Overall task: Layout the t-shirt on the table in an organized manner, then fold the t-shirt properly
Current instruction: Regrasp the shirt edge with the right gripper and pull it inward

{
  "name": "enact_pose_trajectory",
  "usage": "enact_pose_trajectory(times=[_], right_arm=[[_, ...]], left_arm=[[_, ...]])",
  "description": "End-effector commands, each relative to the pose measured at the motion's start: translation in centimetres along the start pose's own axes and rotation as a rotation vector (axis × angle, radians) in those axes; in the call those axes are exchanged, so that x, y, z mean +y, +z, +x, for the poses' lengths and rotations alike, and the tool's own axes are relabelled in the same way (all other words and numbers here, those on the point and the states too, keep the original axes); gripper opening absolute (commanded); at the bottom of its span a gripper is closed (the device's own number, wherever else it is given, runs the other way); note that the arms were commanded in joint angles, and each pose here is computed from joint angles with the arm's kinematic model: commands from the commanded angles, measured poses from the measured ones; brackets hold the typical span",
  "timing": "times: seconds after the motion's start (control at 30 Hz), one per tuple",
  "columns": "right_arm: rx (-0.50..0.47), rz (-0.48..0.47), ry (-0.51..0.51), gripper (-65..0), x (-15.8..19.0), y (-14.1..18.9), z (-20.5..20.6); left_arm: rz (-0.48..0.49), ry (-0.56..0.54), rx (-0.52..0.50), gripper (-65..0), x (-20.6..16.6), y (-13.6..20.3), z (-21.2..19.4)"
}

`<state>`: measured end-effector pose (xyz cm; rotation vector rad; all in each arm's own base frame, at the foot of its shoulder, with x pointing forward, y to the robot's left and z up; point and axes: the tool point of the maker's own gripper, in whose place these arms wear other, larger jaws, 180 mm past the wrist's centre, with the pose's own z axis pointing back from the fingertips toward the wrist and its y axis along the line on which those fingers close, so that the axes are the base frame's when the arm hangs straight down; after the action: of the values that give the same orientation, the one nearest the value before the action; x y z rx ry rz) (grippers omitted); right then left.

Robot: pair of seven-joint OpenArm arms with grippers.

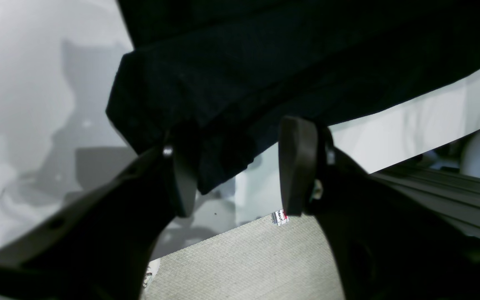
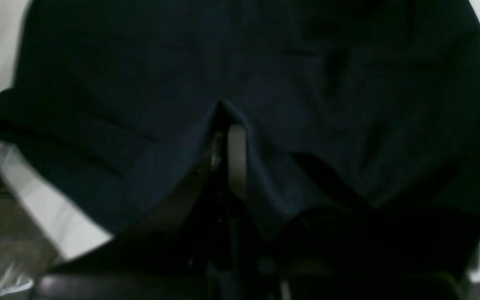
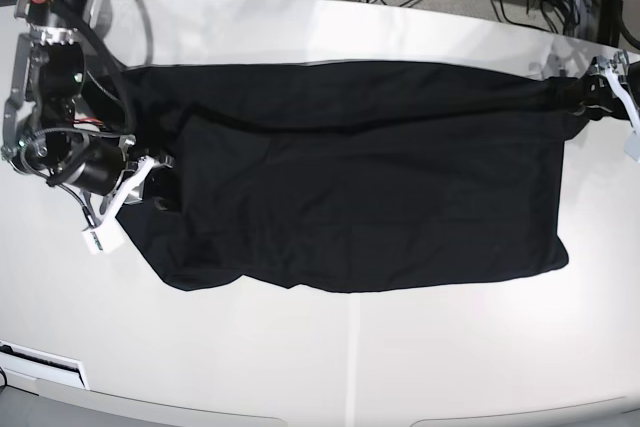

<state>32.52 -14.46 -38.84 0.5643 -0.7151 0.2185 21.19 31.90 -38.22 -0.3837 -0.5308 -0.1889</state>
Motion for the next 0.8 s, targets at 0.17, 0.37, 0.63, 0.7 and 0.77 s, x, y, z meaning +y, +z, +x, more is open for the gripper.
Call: enact_pose_trajectory(times=[0.17,0.37,0.63,0.7,0.77], right_arm=[[-0.047,-0.047,0.027,-38.6,-1.6,-0.5,4.5],[-0.098,0.081,0.04,-34.0,0.0,2.0,7.9],[0.124,0.196,-0.007,-65.0,2.3,2.2,1.3],[0.207,0.149,0.012,-65.0,1.8,1.6,-1.2],[0.271,0.102,0.047,-65.0,1.4,1.1,-3.2]], left_arm=[[0.014,-0.033,-0.029,-33.6,0.6,1.1,1.6],[0.04,-0.061,-0.015,-36.9,1.5,2.2,2.2],[0.028,-0.069,-0.037,-65.0,1.1,2.2,3.0],[0.018,-0.102,-0.053,-65.0,0.3,2.3,4.0],[0.012,-0.164,-0.069,-65.0,-0.9,2.3,5.1]])
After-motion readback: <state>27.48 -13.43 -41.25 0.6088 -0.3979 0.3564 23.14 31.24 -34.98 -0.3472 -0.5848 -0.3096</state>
